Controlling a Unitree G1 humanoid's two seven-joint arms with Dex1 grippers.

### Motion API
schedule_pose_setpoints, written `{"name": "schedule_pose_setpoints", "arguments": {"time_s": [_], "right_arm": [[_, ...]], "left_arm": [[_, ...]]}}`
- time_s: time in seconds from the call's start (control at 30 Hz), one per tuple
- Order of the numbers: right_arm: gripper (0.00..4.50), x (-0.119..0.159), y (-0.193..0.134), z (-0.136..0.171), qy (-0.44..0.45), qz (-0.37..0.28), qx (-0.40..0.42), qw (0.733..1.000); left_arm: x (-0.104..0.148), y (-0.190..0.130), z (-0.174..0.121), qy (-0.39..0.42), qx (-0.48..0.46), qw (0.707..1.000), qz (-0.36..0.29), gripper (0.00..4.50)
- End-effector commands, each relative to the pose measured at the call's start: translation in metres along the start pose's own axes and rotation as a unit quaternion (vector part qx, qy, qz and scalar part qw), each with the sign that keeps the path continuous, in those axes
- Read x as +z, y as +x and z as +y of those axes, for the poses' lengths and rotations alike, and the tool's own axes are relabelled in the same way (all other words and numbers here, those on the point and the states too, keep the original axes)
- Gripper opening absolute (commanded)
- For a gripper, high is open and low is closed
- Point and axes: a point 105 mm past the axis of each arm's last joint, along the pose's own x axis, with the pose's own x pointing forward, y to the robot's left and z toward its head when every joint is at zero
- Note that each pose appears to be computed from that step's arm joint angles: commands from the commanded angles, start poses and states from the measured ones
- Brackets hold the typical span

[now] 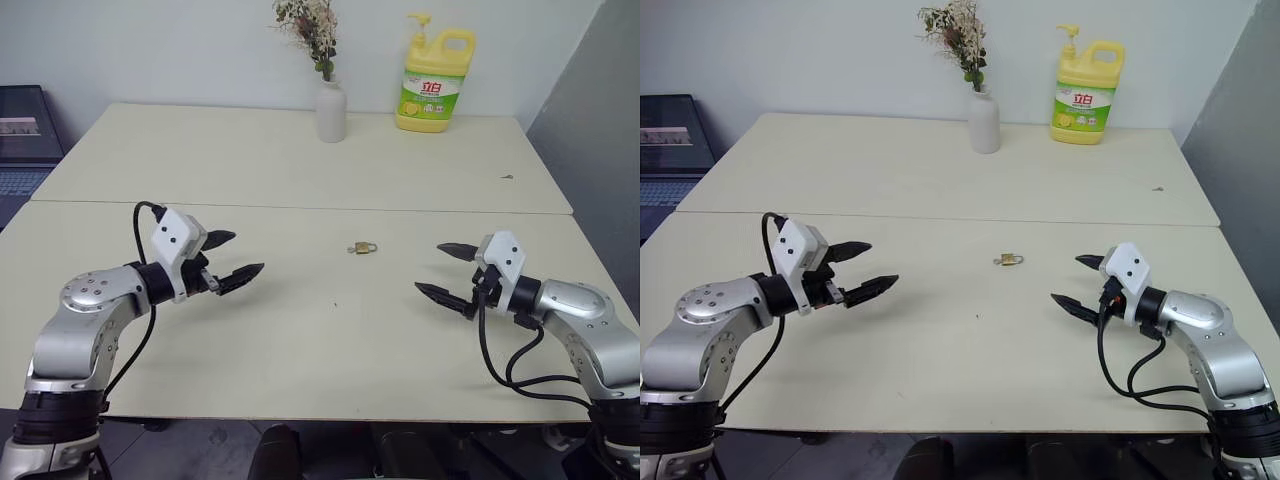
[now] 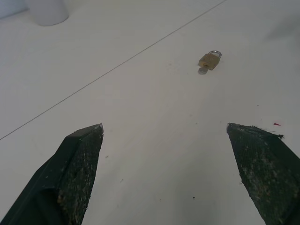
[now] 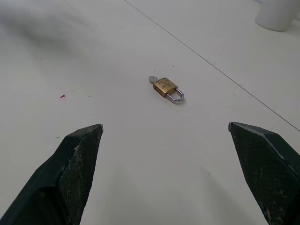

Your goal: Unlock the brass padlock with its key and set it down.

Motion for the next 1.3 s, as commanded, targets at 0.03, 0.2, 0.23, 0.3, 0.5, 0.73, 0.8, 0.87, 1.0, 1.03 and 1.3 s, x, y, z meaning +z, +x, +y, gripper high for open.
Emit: {"name": "schedule_pose_setpoints", "arguments": {"time_s": [0.03, 0.2, 0.23, 0.3, 0.5, 0.73, 0.8, 0.87, 1.0, 1.03, 1.3], "right_arm": [[4.5, 0.015, -0.006, -0.003, -0.02, -0.023, -0.009, 0.999], [4.5, 0.014, -0.008, -0.003, -0.021, -0.02, -0.011, 1.0], [4.5, 0.013, -0.009, -0.002, -0.022, -0.018, -0.011, 1.0], [4.5, 0.013, -0.009, 0.0, -0.021, -0.016, -0.009, 1.0], [4.5, 0.016, -0.006, 0.003, -0.015, -0.019, -0.003, 1.0], [4.5, 0.018, -0.007, 0.004, -0.031, -0.009, 0.007, 0.999], [4.5, 0.019, -0.007, 0.003, -0.034, -0.007, 0.007, 0.999], [4.5, 0.021, -0.006, 0.005, -0.035, -0.008, 0.013, 0.999], [4.5, 0.024, 0.002, 0.006, -0.064, 0.01, 0.036, 0.997], [4.5, 0.026, 0.005, 0.006, -0.068, 0.012, 0.044, 0.997], [4.5, 0.035, 0.059, -0.003, -0.077, 0.067, 0.12, 0.988]], "left_arm": [[0.015, -0.001, -0.001, 0.02, -0.012, 0.999, -0.024, 4.38], [0.014, 0.001, -0.005, 0.027, -0.017, 0.999, -0.019, 4.38], [0.013, 0.002, -0.005, 0.028, -0.013, 0.999, -0.013, 4.38], [0.012, 0.004, -0.004, 0.039, -0.004, 0.999, -0.008, 4.38], [0.023, 0.005, -0.013, 0.047, -0.04, 0.997, -0.043, 4.38], [0.023, 0.004, -0.018, 0.052, -0.079, 0.995, -0.039, 4.38], [0.022, 0.005, -0.031, 0.062, -0.125, 0.99, -0.028, 4.38], [0.024, 0.004, -0.037, 0.077, -0.147, 0.986, -0.023, 4.38], [0.03, 0.001, -0.037, 0.094, -0.162, 0.982, -0.016, 4.38], [0.031, 0.001, -0.037, 0.095, -0.164, 0.982, -0.016, 4.38], [0.037, 0.01, -0.032, 0.117, -0.172, 0.978, -0.012, 4.38]]}}
